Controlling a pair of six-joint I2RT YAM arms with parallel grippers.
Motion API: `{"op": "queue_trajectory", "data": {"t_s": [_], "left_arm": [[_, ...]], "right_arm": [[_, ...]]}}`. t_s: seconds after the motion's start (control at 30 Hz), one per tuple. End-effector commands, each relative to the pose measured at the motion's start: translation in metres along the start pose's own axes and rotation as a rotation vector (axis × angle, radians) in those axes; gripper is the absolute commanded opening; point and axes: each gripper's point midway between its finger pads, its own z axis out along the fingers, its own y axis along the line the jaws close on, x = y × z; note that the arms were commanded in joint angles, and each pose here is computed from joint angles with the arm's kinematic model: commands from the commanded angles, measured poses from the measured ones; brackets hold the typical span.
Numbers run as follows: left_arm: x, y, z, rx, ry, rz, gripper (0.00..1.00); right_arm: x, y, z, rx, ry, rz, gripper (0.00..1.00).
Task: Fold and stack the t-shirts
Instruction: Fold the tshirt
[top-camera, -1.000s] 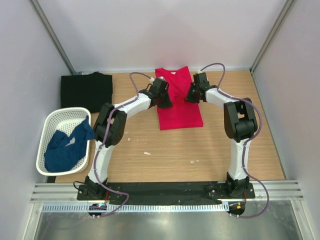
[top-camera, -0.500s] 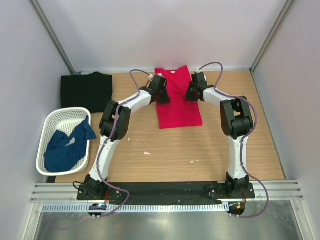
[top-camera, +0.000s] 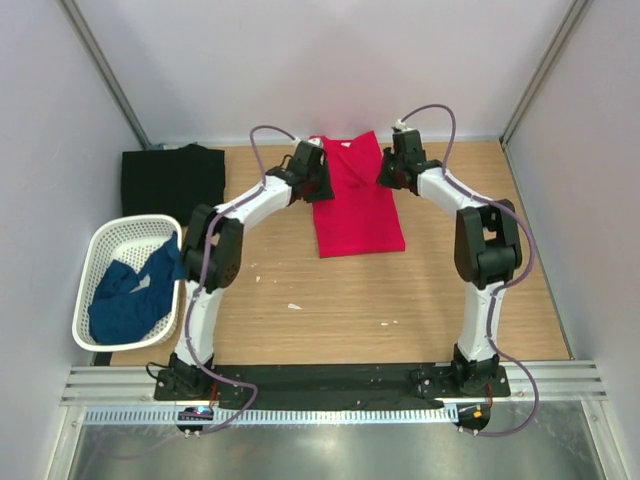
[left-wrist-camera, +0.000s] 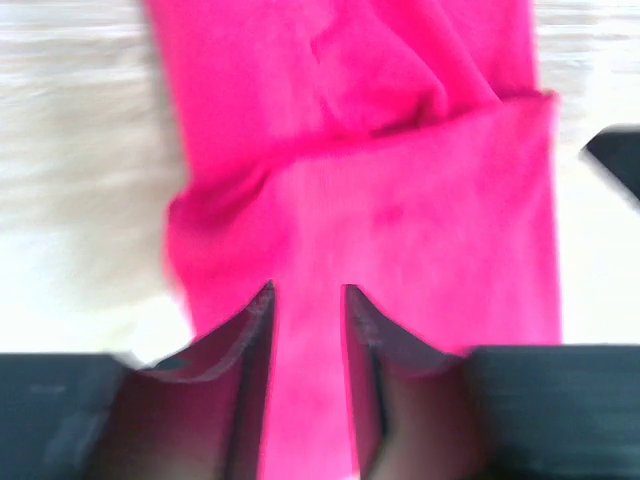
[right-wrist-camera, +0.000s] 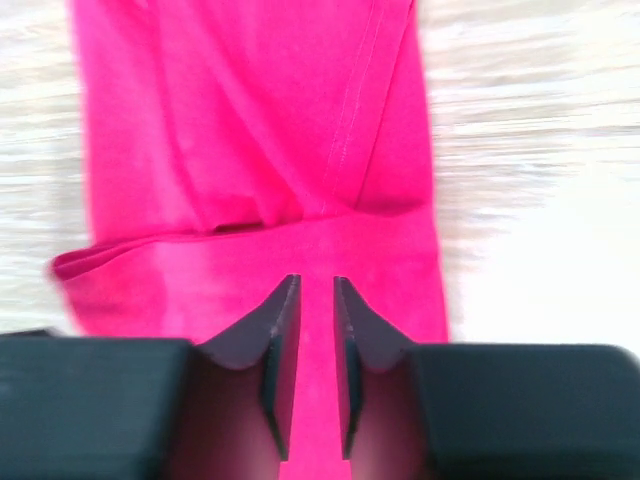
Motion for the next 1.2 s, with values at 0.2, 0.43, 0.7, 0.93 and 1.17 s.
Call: {"op": "queue_trajectory", "data": {"t_s": [0.2,0.43,0.7,0.93,1.17], "left_arm": [[0.023,0.017,-0.115,-0.018,-0.026,-0.043,0.62],[0.067,0.041,-0.174,-0.017,-0.024,-0.101,0.77],[0.096,0.048,-0.203,0.032,-0.039,-0.196,0.97],[0.112,0.039,-0.177,0.098,-0.008,-0.300,0.90],[0.118,0.029,-0.140,0.111,0.010,-0.380,0.82]], "right_arm": [[0.020,-0.026,-0.092,0.087,-0.016,0.027,0.59],[0.076,-0.051,-0.139,0.127,0.011,0.093,0.91],[0.093,-0.056,-0.157,0.127,0.001,0.138,1.00],[0.123,-0.065,-0.140,0.138,0.044,0.191,1.00],[0.130,-0.062,-0.121,0.112,0.074,0.218,0.92]]}}
